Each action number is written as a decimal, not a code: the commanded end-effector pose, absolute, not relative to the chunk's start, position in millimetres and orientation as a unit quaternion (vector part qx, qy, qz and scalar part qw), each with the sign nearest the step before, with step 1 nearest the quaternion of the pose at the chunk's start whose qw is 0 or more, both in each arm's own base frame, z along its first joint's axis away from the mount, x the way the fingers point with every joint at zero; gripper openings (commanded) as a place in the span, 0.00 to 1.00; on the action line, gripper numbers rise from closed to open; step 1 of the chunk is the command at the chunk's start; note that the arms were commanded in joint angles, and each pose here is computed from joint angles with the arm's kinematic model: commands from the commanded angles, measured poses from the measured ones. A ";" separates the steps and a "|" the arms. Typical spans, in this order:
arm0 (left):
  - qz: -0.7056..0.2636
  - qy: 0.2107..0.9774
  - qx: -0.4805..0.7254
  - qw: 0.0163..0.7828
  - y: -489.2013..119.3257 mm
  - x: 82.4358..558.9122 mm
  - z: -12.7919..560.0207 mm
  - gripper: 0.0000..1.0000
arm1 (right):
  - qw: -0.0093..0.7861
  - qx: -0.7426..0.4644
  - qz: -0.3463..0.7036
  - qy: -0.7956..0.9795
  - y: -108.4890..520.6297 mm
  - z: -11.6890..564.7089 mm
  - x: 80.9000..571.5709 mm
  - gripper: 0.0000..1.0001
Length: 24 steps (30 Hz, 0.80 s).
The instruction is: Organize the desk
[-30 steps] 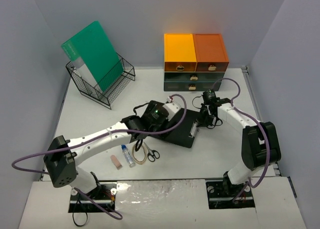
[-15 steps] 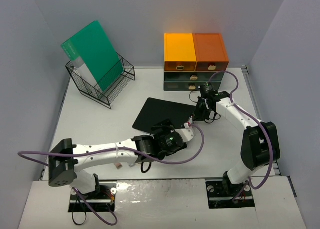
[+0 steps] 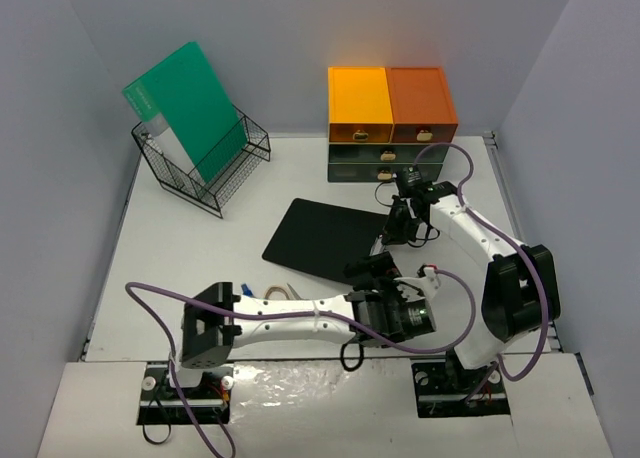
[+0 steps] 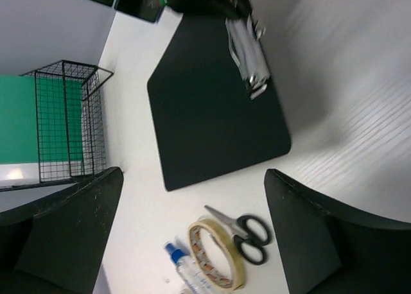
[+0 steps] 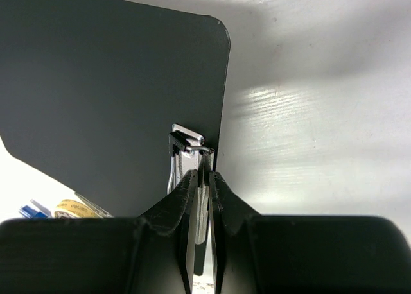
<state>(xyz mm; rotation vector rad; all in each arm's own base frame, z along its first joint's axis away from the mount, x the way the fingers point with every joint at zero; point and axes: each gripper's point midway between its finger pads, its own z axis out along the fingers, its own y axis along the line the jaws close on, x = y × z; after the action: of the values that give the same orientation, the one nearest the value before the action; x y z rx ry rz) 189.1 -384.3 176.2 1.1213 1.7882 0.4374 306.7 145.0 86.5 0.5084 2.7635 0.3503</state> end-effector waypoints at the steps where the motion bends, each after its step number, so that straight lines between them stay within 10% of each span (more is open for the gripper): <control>1: 0.203 0.726 0.407 0.516 -390.0 173.5 221.3 0.90 | 0.176 0.164 0.145 0.960 152.2 117.9 306.1 0.00; 24: 0.261 0.715 0.373 0.530 -401.2 154.4 176.5 0.90 | 0.144 0.136 0.161 0.967 163.9 122.5 287.7 0.00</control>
<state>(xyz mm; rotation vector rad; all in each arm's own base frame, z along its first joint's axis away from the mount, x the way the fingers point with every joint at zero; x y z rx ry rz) 151.1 -407.8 166.8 0.9178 1.7582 0.5617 288.8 152.7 96.0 0.4438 2.8201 0.3852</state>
